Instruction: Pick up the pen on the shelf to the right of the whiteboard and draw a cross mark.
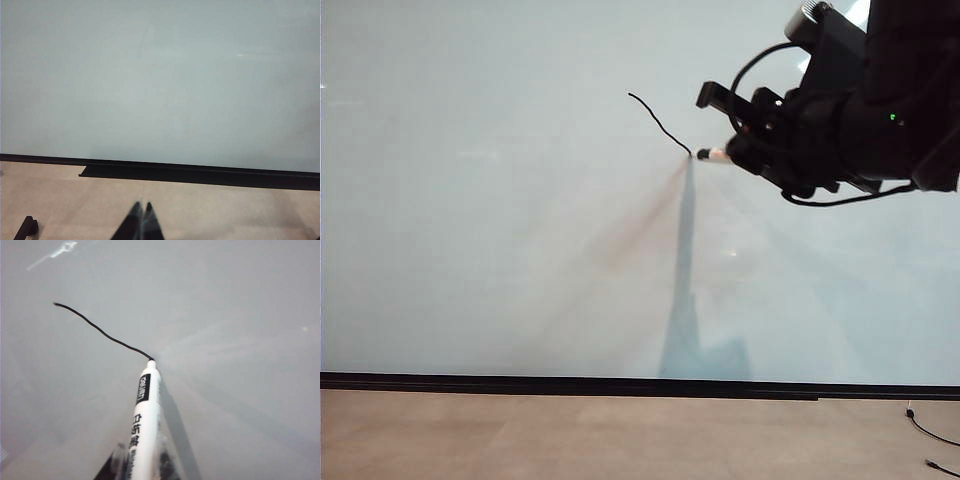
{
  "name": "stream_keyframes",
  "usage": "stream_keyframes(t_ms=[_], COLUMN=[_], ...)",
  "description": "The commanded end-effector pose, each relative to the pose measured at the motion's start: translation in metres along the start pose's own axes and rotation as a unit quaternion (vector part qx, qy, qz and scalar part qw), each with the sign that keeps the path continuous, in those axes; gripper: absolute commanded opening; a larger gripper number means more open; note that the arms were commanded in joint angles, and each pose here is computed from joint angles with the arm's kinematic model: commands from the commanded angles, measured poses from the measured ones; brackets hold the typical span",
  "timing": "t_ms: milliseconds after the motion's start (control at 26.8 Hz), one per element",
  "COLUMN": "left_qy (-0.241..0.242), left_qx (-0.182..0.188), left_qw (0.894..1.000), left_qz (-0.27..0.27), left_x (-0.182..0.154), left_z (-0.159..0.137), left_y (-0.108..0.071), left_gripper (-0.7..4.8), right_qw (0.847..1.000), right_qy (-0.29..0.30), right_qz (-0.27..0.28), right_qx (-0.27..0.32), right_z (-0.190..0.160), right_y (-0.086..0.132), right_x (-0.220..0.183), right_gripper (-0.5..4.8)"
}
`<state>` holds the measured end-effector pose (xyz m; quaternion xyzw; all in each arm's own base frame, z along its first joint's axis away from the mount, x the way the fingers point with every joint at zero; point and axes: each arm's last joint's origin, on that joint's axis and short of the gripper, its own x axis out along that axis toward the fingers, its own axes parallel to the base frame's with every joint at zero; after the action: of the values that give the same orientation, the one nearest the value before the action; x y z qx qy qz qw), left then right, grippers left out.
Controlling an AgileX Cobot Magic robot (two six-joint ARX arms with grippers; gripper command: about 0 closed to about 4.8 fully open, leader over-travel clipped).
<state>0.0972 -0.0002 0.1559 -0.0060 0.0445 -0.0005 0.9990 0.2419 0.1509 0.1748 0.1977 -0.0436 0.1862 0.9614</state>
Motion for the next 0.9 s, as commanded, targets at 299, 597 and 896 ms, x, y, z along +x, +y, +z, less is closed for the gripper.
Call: stream_keyframes(t_ms=[299,597,896], left_qy=[-0.006,-0.006,-0.006], left_qx=[0.002,0.002,0.002], left_qw=[1.0,1.0,1.0], left_qz=[-0.002,-0.002,-0.002], left_x=[0.0,0.0,0.0], left_z=[0.002,0.002,0.002], left_y=[0.0,0.0,0.0], left_gripper=[-0.04,-0.04,-0.05], right_qw=[0.999,1.0,0.982], right_qy=[-0.011,-0.008,0.049], right_qz=[-0.047,-0.007,0.065], right_qx=[0.009,0.008,-0.171], right_z=[-0.002,-0.002,0.012], right_y=[-0.008,0.002,0.034], right_x=[-0.01,-0.015,-0.023], right_gripper=[-0.09,-0.09,-0.09])
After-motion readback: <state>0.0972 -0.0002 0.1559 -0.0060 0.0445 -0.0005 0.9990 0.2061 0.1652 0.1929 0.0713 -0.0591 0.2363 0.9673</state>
